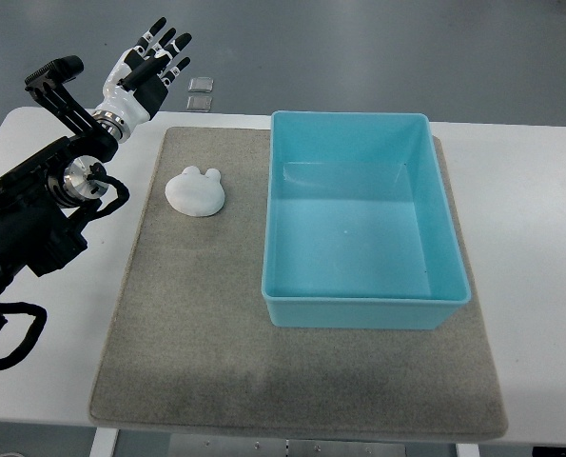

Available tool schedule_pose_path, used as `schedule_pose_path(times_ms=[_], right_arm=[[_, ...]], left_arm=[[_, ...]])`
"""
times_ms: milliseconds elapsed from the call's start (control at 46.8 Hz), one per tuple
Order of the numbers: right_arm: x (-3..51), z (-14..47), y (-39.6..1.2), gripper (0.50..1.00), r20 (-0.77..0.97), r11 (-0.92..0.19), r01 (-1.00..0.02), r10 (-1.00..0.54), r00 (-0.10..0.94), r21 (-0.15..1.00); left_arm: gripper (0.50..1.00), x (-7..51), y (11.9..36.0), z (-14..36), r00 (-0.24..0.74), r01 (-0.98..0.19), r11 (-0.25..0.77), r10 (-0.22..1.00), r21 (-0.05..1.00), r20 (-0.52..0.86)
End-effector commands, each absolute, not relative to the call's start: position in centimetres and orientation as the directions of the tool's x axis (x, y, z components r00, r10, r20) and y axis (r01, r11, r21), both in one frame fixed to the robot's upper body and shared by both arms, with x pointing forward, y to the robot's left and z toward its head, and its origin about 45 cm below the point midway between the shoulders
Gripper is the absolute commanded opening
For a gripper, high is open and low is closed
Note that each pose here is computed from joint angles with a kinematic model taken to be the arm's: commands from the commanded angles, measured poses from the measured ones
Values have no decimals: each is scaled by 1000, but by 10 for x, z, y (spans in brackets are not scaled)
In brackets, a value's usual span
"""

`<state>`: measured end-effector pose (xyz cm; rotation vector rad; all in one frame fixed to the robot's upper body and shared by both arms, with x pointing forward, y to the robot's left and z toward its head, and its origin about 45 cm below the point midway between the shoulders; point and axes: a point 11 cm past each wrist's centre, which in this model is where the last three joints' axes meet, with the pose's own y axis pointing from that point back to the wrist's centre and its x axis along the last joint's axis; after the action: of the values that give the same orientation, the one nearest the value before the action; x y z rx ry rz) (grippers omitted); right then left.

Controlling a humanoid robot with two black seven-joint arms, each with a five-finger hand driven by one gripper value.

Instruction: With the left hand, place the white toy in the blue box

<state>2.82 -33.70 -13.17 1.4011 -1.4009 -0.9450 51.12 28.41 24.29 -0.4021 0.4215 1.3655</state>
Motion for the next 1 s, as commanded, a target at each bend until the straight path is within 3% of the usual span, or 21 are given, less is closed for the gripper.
schedule_pose_path(times_ms=[0,448,704,982], right_arm=[[28,-132,-337,936,84,62,-296,-995,61,953],[28,-132,-337,936,82,60,-296,-995,62,953],[28,-132,-337,936,82,61,-296,-995,61,953],[28,-132,-337,936,82,61,-296,-995,61,953]], left_arm=[[994,511,284,242,153,-987,161,846,-29,-510],[994,511,288,245,155,-986,161,854,-31,-497],[994,511,289,263,213,-976,208,858,-64,-468],[994,512,287,266,254,-964,264,899,-22,-356]])
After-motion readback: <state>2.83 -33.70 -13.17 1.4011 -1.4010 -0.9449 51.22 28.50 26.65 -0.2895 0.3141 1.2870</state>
